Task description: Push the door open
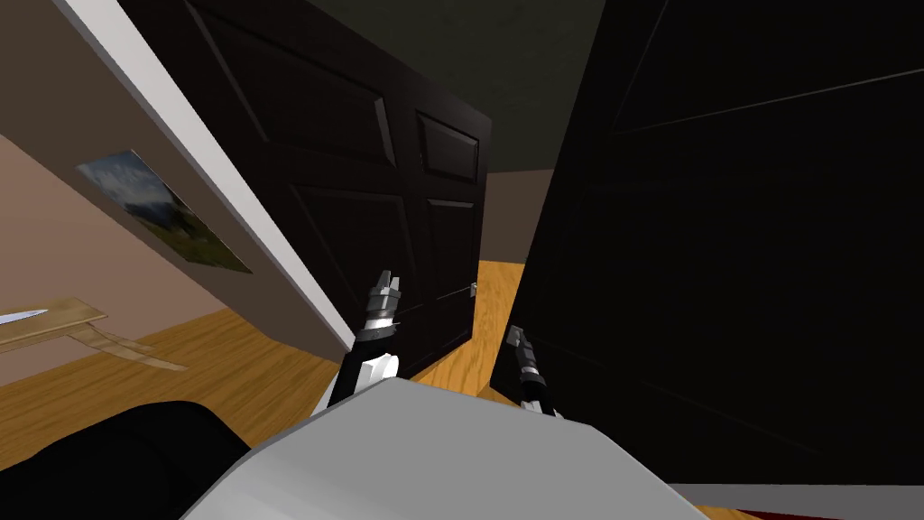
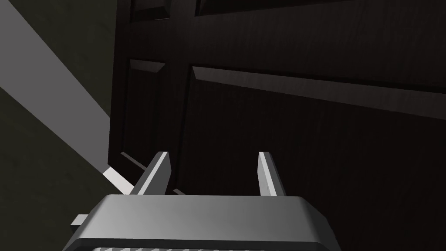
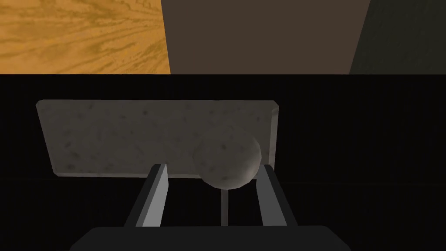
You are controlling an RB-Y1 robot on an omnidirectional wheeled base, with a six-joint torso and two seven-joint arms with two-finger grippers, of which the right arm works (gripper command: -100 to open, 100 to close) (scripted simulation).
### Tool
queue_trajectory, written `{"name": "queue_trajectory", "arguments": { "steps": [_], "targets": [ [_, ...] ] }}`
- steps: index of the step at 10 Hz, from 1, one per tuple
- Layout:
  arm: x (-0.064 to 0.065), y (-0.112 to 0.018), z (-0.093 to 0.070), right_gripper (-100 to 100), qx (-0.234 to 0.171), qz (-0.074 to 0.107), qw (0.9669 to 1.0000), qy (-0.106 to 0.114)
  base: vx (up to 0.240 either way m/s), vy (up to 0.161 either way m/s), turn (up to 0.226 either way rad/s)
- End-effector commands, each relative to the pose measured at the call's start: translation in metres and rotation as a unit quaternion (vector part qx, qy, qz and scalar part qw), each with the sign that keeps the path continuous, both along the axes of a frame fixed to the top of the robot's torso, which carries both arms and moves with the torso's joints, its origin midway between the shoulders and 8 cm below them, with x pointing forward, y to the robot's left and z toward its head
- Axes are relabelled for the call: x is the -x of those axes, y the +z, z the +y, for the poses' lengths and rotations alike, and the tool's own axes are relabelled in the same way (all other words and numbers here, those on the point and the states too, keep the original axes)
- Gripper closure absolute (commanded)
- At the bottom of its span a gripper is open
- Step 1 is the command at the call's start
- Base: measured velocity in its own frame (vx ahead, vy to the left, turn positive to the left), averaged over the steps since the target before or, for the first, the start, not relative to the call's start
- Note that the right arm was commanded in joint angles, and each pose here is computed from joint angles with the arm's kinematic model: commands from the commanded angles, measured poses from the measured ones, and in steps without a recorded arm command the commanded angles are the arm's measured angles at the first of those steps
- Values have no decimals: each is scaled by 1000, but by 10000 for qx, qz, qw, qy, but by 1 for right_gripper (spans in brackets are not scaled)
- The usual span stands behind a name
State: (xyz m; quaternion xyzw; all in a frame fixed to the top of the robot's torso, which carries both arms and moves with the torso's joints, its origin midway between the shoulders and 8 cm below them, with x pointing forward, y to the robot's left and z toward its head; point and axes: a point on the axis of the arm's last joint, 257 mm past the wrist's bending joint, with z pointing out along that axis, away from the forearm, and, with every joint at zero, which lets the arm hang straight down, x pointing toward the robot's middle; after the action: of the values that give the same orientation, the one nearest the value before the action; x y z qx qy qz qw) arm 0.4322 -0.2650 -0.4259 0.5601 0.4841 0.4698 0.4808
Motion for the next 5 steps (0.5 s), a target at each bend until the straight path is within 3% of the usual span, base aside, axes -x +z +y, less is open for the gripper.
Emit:
{"name": "queue_trajectory", "arguments": {
  "steps": [1, 3, 4, 5],
  "targets": [
    [17, -25, -15, 100, -123, 360, 9992, -126, -10, -52, 252],
    [24, -37, -23, 100, -272, 542, 9980, -199, -13, -67, 226],
    [23, -35, -23, 100, -269, 513, 9981, -197, -14, -54, 69],
    [27, -41, -25, 100, -322, 602, 9974, -225, -1, -30, 79]
  ]
}}
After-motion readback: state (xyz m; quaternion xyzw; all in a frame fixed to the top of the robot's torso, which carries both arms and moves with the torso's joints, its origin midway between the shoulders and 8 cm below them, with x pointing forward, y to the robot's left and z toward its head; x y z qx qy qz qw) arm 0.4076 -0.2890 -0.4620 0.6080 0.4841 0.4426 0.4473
